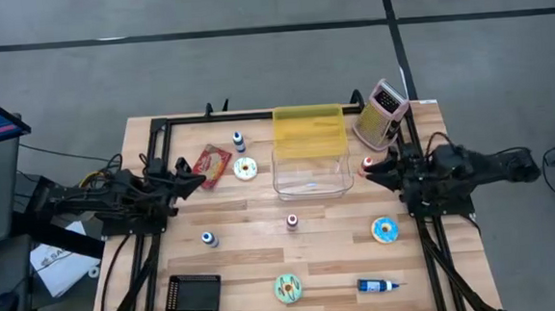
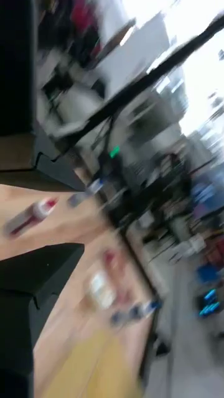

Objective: Pick & Place Food Item
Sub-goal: Put the orange food coloring bottle into the transparent bin

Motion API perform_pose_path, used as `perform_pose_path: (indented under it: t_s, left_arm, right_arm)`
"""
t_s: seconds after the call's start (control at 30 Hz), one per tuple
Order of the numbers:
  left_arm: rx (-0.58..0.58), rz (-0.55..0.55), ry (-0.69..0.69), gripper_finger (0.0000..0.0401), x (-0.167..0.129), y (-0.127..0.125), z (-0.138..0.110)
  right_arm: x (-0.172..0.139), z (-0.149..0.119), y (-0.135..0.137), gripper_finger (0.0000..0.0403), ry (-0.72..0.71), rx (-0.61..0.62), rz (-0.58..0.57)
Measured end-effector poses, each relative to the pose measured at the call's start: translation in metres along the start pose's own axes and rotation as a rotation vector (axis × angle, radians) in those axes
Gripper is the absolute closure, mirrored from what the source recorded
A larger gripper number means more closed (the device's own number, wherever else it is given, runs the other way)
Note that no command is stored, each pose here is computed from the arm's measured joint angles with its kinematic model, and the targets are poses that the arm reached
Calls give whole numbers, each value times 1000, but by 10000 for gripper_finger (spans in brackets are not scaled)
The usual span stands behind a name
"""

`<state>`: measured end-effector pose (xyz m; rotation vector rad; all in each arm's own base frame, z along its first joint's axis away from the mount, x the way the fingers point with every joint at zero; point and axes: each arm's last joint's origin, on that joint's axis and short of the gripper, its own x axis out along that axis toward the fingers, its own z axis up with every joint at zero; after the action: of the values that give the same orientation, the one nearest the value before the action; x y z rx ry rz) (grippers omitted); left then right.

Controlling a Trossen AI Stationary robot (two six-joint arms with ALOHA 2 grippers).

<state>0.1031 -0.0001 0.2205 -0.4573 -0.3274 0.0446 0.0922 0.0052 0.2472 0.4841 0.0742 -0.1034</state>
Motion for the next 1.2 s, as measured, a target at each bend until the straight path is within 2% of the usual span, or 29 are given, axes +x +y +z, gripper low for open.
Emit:
perform_pose_path:
  t_s: [0.3, 0.47, 0.57, 0.67, 0.77, 1.03, 1.2]
  left_arm:
    - [63, -28, -67, 390, 9, -3, 4]
    - [74, -78, -21, 390, 15, -4, -2]
    - [68, -117, -6, 390, 19, -5, -4]
    - [46, -135, -11, 390, 22, -6, -5]
    - [29, -154, -19, 390, 24, -7, -5]
    - [21, -223, -42, 390, 27, -15, -7]
    - [38, -258, -55, 390, 26, -20, -6]
  right_arm:
    - [31, 46, 27, 266, 474, -82, -516]
    - [63, 49, 29, 266, 841, -95, -871]
    - [82, 44, 25, 265, 981, -119, -1019]
    - [93, 44, 18, 259, 1010, -109, -1070]
    - [96, 50, 9, 248, 975, -70, -1077]
    - [76, 72, -5, 207, 865, 101, -1062]
    - [70, 62, -25, 191, 886, 233, -1051]
